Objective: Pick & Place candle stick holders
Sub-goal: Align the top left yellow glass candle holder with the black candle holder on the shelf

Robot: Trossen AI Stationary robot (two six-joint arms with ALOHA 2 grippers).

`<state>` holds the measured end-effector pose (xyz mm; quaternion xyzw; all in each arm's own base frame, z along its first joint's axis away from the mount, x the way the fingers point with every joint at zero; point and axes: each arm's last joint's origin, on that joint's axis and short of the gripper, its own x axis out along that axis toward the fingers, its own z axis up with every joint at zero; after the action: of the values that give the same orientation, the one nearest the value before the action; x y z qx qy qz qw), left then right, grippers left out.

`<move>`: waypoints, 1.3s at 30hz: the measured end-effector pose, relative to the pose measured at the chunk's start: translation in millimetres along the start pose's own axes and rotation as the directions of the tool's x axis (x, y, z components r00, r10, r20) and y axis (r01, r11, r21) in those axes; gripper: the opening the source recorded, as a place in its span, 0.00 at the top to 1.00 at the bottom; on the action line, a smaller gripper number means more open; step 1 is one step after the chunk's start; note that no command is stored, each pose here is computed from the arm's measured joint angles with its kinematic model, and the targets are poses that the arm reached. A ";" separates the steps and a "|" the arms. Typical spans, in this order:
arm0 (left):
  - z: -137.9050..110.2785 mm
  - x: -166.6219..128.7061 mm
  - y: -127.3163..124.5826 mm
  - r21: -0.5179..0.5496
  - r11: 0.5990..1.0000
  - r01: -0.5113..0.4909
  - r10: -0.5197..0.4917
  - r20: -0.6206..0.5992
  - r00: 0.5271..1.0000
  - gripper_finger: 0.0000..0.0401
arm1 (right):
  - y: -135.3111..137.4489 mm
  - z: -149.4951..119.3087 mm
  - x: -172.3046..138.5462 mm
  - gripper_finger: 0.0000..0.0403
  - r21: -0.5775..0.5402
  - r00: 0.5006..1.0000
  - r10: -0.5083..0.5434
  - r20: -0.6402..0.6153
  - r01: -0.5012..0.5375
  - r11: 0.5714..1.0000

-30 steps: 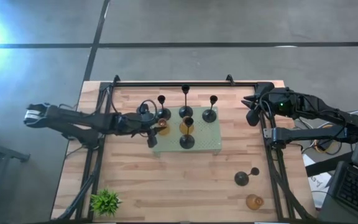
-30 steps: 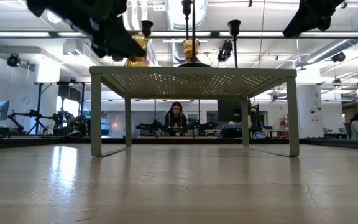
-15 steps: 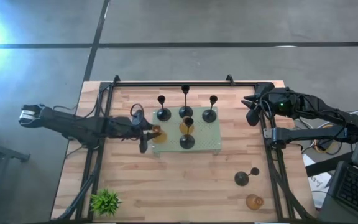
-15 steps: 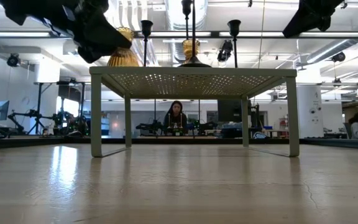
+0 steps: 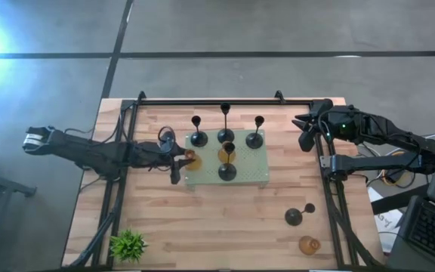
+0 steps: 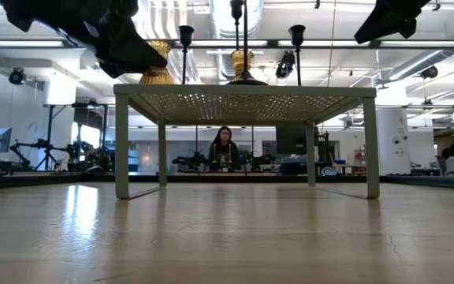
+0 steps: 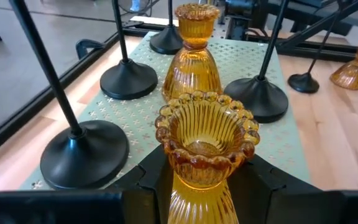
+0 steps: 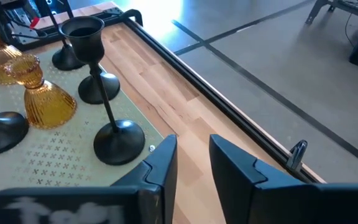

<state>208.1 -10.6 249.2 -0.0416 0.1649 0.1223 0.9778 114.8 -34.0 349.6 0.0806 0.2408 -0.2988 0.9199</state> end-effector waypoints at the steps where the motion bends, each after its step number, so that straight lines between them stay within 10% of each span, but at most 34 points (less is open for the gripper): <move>1: 0.2 0.3 0.8 0.001 1.000 -0.003 0.003 0.001 1.000 0.68 | 0.0 0.0 0.0 0.77 0.000 1.000 0.000 0.000 0.000 1.000; 39: 4.8 11.4 17.2 0.020 0.998 -0.052 0.052 0.006 0.999 0.69 | 0.0 0.1 0.0 0.81 -0.010 1.000 0.000 0.001 0.000 1.000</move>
<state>215.7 9.3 249.3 -0.0270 0.1643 0.1463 0.9751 114.9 -34.1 349.7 0.0760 0.2419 -0.2977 0.9204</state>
